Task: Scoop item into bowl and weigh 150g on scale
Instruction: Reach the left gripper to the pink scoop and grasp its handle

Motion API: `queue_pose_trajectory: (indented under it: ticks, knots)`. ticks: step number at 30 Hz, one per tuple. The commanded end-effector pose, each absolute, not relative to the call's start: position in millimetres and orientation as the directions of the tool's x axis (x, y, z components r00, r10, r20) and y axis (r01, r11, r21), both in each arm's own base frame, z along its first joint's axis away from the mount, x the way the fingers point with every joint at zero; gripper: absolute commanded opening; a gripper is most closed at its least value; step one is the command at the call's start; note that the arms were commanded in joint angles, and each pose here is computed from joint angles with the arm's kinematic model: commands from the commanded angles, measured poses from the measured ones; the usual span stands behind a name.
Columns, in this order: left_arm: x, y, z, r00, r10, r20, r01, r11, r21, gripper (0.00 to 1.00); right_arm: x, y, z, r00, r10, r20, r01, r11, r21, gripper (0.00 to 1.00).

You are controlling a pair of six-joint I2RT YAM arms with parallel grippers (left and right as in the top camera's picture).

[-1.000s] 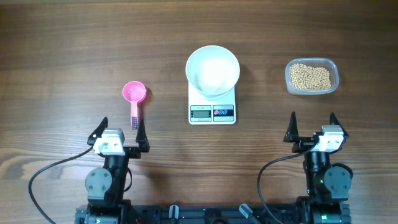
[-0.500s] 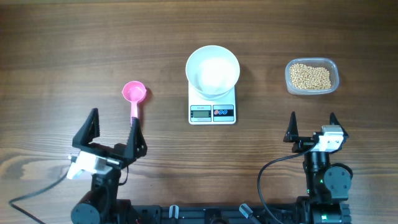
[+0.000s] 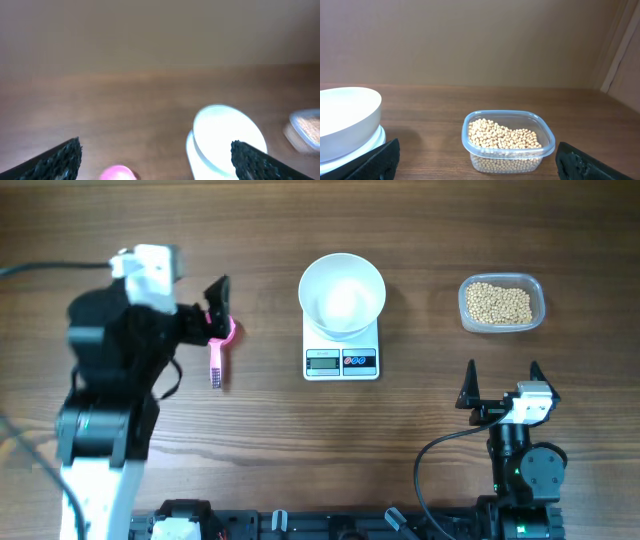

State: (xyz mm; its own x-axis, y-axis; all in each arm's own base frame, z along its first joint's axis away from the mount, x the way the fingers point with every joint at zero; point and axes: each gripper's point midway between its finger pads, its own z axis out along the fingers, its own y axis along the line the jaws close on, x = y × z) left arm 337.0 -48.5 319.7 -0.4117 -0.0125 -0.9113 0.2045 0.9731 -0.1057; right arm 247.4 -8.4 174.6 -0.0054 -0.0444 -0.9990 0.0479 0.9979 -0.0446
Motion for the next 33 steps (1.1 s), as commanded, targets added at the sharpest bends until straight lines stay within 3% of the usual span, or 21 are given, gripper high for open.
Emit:
queue_pose_trajectory:
  ticks: [1,2,4,8,16,21,24,33]
  knots:
    - [350,-33,307,-0.582,-0.155,-0.798,0.11,0.958,-0.266,1.0,247,-11,176,0.004,-0.026,-1.0,0.059,0.998,-0.025,1.0]
    - [344,-12,296,-0.703,-0.217,-0.678,0.011,0.949,-0.316,1.0,247,-11,176,0.004,-0.026,-1.0,0.059,0.998,-0.025,1.0]
    - [332,8,272,-0.81,-0.299,-0.505,-0.124,0.928,-0.35,1.0,247,-11,176,0.004,-0.026,-1.0,0.059,0.998,-0.025,1.0]
    - [318,34,214,-0.883,-0.417,-0.217,-0.321,0.872,-0.369,1.0,247,-11,176,0.004,-0.026,-1.0,0.059,0.998,-0.025,1.0]
    - [324,15,123,-0.968,-0.239,0.071,-0.235,0.782,-0.577,1.0,247,-11,176,0.004,-0.026,-1.0,0.059,0.998,-0.025,1.0]
    - [331,13,73,-0.975,-0.192,0.111,-0.22,0.763,-0.608,1.0,247,-11,176,0.004,-0.026,-1.0,0.059,0.998,-0.026,1.0]
    - [344,18,61,-0.98,-0.194,0.051,-0.185,0.776,-0.603,0.9,247,-11,176,0.004,-0.026,-1.0,0.059,0.998,-0.025,0.99]
    - [314,-1,19,-0.973,-0.203,0.111,-0.226,0.725,-0.65,0.93,247,-11,176,0.004,-0.026,-1.0,0.059,0.998,-0.025,1.0]
